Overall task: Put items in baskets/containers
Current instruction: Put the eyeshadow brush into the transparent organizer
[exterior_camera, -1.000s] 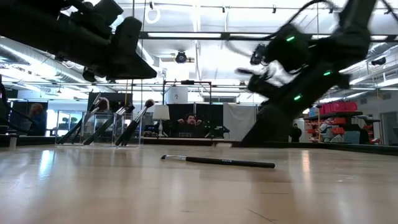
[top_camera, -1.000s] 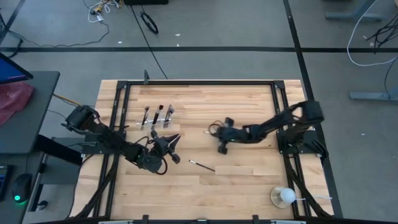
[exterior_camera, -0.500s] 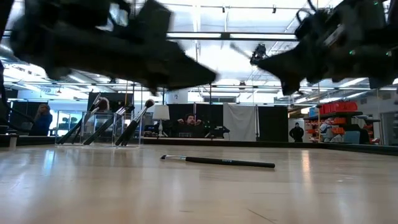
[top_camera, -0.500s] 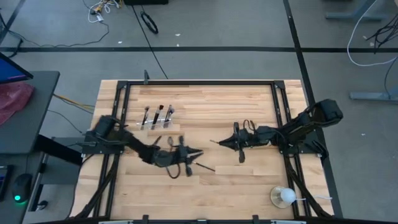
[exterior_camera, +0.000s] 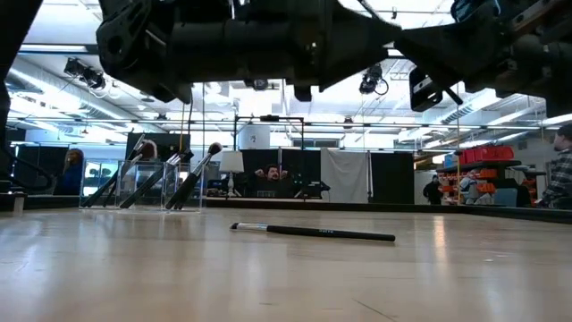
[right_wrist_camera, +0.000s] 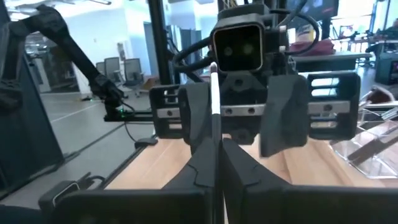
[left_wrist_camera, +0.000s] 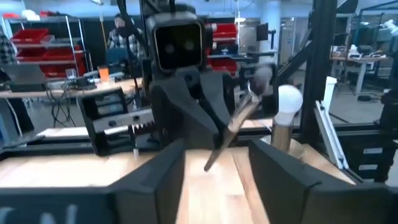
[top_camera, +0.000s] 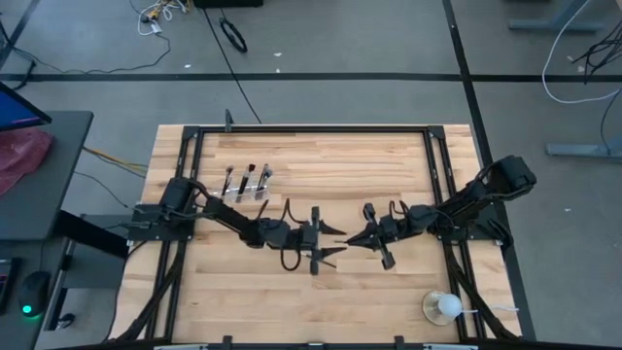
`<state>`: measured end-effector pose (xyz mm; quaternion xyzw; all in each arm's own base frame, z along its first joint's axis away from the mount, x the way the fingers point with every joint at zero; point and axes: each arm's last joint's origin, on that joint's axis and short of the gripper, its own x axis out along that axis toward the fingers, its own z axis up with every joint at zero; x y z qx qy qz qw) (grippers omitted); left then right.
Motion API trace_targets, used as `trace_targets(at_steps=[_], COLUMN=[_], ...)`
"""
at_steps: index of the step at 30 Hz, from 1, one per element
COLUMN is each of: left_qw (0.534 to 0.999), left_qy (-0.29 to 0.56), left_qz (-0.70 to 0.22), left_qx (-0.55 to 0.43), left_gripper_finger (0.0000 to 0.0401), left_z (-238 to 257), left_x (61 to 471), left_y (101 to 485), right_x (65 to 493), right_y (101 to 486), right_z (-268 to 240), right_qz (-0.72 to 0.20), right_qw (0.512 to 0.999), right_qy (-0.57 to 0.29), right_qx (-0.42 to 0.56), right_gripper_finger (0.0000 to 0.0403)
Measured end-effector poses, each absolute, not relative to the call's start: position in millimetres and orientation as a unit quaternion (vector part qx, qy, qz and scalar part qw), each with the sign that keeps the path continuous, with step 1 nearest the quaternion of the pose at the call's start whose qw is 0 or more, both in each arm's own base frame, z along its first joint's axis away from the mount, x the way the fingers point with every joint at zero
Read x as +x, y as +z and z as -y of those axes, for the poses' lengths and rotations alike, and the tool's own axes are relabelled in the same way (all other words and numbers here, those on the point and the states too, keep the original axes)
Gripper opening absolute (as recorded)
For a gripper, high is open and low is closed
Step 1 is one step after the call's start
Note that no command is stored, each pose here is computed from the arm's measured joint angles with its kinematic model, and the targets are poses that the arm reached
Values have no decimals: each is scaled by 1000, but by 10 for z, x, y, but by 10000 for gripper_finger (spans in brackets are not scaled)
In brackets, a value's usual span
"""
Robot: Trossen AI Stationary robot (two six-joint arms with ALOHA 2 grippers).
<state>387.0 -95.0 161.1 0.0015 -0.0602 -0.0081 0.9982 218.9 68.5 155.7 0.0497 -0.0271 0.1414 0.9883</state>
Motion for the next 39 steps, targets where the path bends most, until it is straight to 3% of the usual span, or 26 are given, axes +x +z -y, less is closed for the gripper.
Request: trace_targets(at_steps=[4, 10, 16, 25, 28, 32, 39], left_qw=[997, 994, 993, 995, 995, 997, 970], left_qy=[-12, -18, -2, 4, 5, 42, 210], left_qz=[79, 101, 115, 101, 97, 53, -115], left_qx=[19, 28, 24, 17, 18, 27, 51], left_gripper_finger=[214, 202, 149, 27, 18, 30, 20], left_z=[1007, 1094, 1070, 1012, 1012, 1078, 1072], left_x=[3851, 3818, 3815, 3836, 3837, 3792, 3366], left_y=[1652, 1694, 1728, 1702, 1695, 1760, 2224], right_x=[2182, 2182, 2183, 2184, 2186, 2186, 2185], right_y=[1558, 1553, 1553, 1549, 1537, 1537, 1532], right_z=[-708, -708, -708, -705, -704, -701, -703], right_qz=[27, 25, 25, 22, 15, 11, 5], right_qw=[988, 988, 988, 988, 989, 988, 987], right_qy=[147, 146, 146, 141, 137, 134, 137], right_qx=[49, 47, 48, 51, 50, 74, 88], right_gripper_finger=[8, 8, 8, 17, 32, 59, 106])
